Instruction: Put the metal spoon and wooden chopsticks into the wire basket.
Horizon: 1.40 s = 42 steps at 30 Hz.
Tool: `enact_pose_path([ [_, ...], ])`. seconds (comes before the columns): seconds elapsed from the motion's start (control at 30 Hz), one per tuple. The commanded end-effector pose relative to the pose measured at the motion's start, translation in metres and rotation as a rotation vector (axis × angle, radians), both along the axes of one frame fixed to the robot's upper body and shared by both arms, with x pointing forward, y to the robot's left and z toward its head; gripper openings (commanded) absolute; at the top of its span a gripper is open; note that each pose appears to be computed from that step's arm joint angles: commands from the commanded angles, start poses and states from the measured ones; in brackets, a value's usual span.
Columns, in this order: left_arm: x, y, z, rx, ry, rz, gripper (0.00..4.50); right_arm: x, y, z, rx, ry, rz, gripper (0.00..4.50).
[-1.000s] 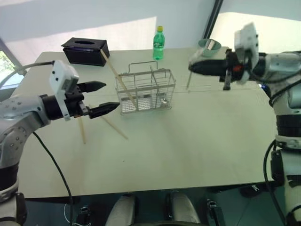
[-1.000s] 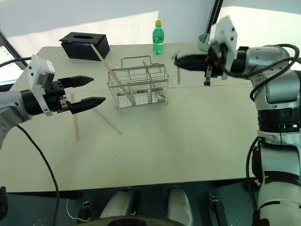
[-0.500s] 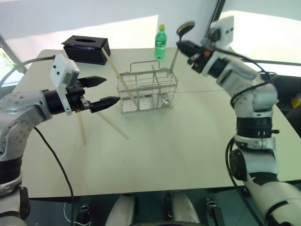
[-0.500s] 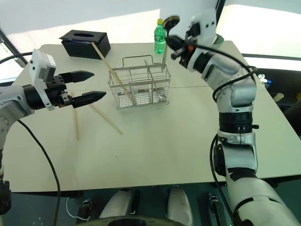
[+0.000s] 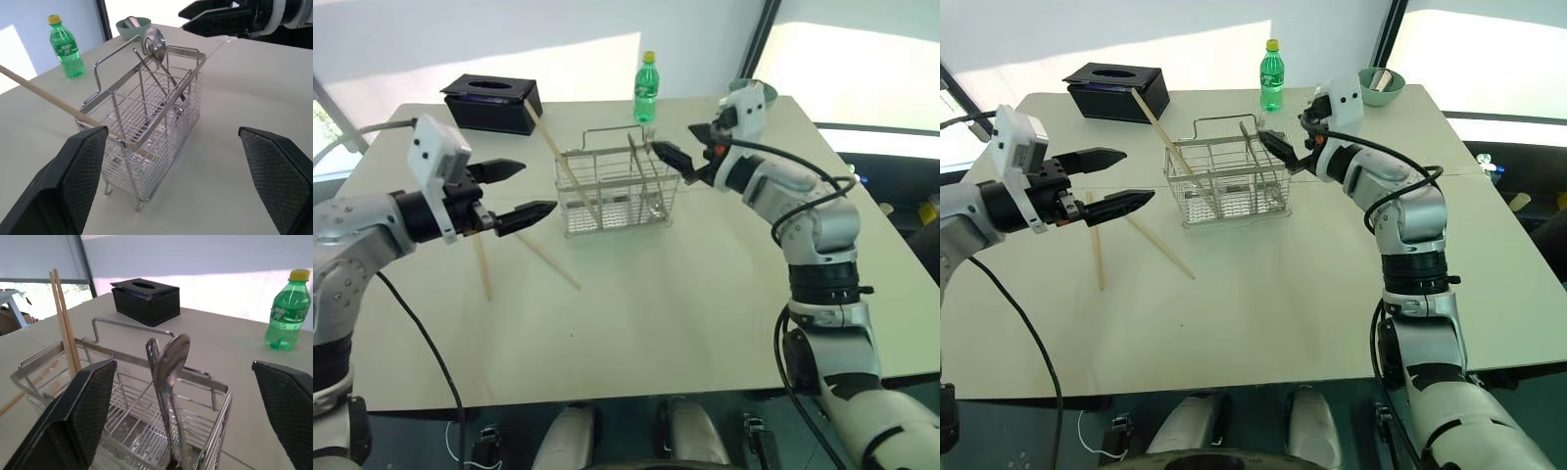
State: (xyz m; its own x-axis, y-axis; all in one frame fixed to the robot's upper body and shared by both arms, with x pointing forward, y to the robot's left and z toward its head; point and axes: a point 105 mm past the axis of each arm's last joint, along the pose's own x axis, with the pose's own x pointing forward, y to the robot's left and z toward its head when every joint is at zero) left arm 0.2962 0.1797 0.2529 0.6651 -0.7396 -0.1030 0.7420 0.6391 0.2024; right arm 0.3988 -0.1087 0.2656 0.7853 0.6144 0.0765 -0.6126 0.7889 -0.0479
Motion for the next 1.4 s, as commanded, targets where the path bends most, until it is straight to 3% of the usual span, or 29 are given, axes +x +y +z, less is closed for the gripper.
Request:
enact_pose_path([
  [0.03,0.000,0.007,0.015,-0.015,-0.064,0.042,4.50,-0.014,-0.009,0.045,0.026,-0.131,0.054,4.46],
  [0.17,0.009,0.026,0.026,-0.096,-0.084,0.159,4.50,-0.059,-0.008,0.066,-0.037,-0.183,0.328,4.46],
  [0.27,0.022,0.049,0.031,-0.160,-0.083,0.307,4.50,-0.100,-0.006,0.051,-0.148,-0.167,0.541,4.46],
  [0.4,0.044,0.083,0.020,-0.167,-0.014,0.554,4.50,-0.129,-0.006,0.021,-0.212,-0.071,0.658,4.46],
  [0.57,0.070,0.118,-0.006,-0.162,0.159,0.856,4.50,-0.140,-0.003,-0.007,-0.230,0.006,0.667,4.46],
  [0.7,0.087,0.137,-0.044,-0.182,0.403,1.104,4.50,-0.142,0.000,-0.020,-0.218,0.024,0.647,4.46],
  [0.97,0.111,0.122,-0.085,-0.154,0.609,1.161,4.50,-0.149,0.009,-0.029,-0.166,0.045,0.645,4.46],
  [1.37,0.116,0.112,-0.135,-0.100,0.767,1.185,4.50,-0.159,0.008,-0.037,-0.145,0.072,0.616,4.46],
  [1.4,0.117,0.112,-0.137,-0.101,0.768,1.188,4.26,-0.159,0.008,-0.037,-0.144,0.071,0.610,4.49],
])
